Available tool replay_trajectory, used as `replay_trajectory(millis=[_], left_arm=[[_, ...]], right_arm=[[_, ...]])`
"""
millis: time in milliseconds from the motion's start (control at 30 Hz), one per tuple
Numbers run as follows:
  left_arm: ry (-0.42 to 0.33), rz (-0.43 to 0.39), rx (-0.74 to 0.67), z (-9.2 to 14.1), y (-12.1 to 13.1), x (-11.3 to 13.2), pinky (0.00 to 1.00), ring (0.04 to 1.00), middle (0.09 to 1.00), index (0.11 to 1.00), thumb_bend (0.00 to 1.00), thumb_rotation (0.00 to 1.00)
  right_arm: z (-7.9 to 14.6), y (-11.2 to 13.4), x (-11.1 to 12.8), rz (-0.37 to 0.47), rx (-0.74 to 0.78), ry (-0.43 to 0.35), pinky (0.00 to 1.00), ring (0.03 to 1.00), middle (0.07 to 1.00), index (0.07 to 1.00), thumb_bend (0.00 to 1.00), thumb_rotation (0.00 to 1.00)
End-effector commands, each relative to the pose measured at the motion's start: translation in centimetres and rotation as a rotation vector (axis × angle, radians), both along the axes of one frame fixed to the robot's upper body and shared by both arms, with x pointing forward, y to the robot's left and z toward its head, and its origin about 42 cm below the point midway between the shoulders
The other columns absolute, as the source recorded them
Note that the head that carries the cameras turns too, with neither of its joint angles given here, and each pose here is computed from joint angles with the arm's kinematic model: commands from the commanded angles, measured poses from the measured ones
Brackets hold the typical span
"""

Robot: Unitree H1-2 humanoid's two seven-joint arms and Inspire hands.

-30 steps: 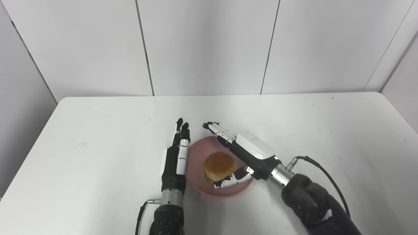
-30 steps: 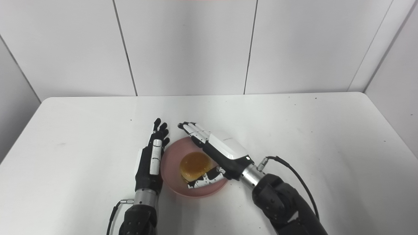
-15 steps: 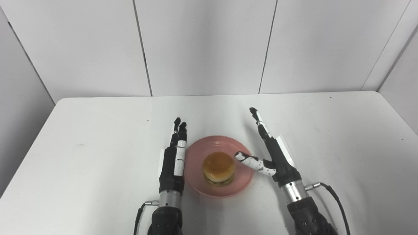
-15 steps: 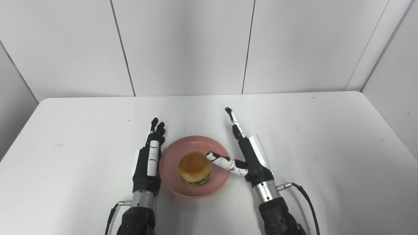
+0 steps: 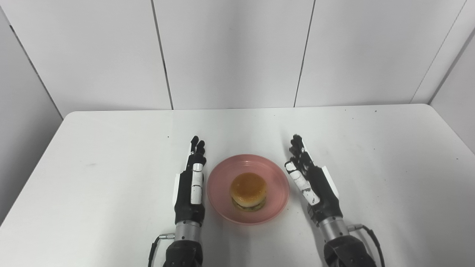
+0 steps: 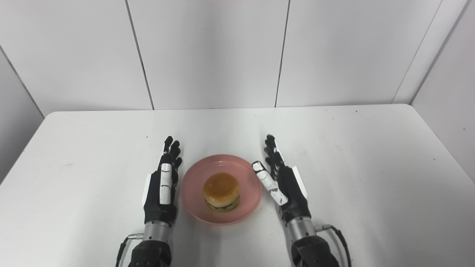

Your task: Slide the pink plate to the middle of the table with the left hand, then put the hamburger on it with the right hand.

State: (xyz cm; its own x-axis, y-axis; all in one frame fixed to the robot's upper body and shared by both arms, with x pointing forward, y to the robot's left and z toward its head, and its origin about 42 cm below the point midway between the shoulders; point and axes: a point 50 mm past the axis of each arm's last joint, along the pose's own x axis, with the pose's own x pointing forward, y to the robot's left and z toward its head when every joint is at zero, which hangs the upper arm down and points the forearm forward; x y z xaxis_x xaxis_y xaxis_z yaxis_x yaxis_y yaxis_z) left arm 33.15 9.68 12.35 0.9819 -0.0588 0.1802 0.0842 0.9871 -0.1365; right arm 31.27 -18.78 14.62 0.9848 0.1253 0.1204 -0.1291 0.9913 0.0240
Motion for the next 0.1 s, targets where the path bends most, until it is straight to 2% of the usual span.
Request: replay_trajectory(millis=[0, 67], left_arm=[[0.058, -0.006, 0.009, -2.09, 0.81, -1.18, 1.00, 0.997, 0.985, 0.979, 0.69, 1.00], [0.068, -0.017, 0.010, -2.18, 0.94, -1.20, 1.00, 0.999, 0.986, 0.983, 0.68, 1.00]], right_arm=[[1.87, 0.60, 0.19, -0.001, 0.048, -0.043, 1.00, 1.000, 1.000, 1.000, 0.59, 0.80], [1.90, 0.69, -0.05, -0.004, 0.062, -0.026, 1.00, 1.000, 1.000, 1.000, 0.59, 0.83]])
